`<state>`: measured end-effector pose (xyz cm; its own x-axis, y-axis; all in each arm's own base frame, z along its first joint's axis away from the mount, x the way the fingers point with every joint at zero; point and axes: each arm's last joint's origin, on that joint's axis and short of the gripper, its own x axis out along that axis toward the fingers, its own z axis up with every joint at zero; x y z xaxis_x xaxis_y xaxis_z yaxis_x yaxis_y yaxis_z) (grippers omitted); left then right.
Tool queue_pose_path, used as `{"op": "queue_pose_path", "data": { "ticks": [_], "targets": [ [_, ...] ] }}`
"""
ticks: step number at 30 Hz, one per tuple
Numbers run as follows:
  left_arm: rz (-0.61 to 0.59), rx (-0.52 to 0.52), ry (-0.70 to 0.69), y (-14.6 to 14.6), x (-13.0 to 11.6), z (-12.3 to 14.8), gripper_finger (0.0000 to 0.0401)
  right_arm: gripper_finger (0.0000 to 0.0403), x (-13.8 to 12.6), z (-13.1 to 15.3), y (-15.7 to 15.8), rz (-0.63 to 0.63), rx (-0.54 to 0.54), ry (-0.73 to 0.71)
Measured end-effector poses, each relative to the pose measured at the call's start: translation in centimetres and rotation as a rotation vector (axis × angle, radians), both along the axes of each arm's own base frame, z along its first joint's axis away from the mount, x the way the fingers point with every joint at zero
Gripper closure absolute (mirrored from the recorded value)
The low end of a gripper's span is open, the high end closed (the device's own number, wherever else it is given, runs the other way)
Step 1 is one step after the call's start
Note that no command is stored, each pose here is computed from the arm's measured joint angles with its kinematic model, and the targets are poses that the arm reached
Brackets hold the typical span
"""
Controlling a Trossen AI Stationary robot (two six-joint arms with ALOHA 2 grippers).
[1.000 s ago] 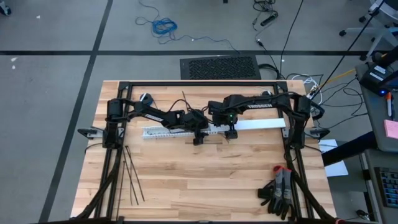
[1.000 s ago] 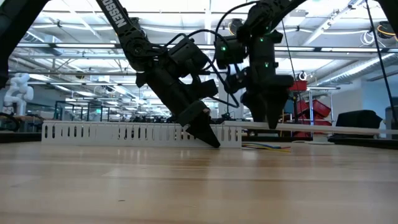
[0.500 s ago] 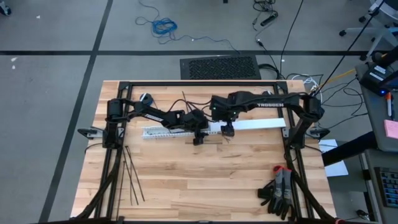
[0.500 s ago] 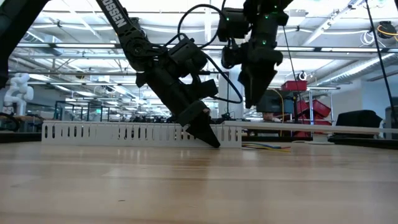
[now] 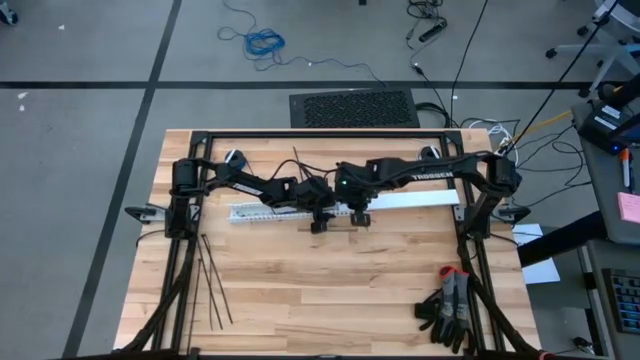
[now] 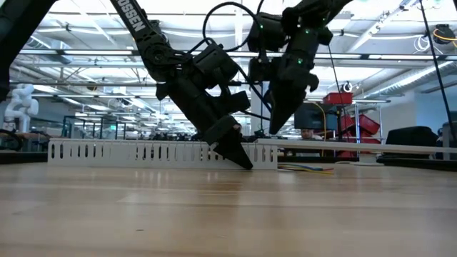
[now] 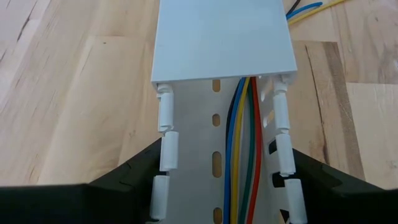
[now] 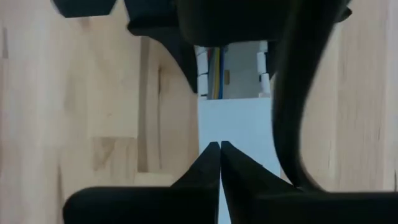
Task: Ziptie cables
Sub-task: Close the white cable duct
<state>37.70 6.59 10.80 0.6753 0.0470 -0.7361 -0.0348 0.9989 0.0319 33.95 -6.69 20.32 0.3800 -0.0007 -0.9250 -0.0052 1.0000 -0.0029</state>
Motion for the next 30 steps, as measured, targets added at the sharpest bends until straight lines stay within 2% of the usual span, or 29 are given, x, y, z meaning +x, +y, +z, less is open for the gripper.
{"op": "queue_pose_path", "data": {
  "ticks": [9,14,19,30],
  "targets": [
    [-0.008,-0.001,-0.009,-0.1,0.1,0.0,0.0162,0.0403,0.4,-2.5,-0.2,0.000,-0.010,-0.059],
    [-0.012,0.004,-0.027,-0.2,0.1,0.5,0.0147,0.0403,0.9,-3.6,-0.3,0.008,-0.010,-0.052],
    [-0.035,0.025,0.000,-0.3,-0.6,1.9,0.0130,0.0403,1.1,-3.8,-0.5,0.005,-0.011,-0.067],
    [-0.041,0.017,0.087,-0.9,-2.9,5.9,0.0127,0.0403,1.2,-3.9,-0.8,-0.001,-0.013,-0.084]
  ]
}}
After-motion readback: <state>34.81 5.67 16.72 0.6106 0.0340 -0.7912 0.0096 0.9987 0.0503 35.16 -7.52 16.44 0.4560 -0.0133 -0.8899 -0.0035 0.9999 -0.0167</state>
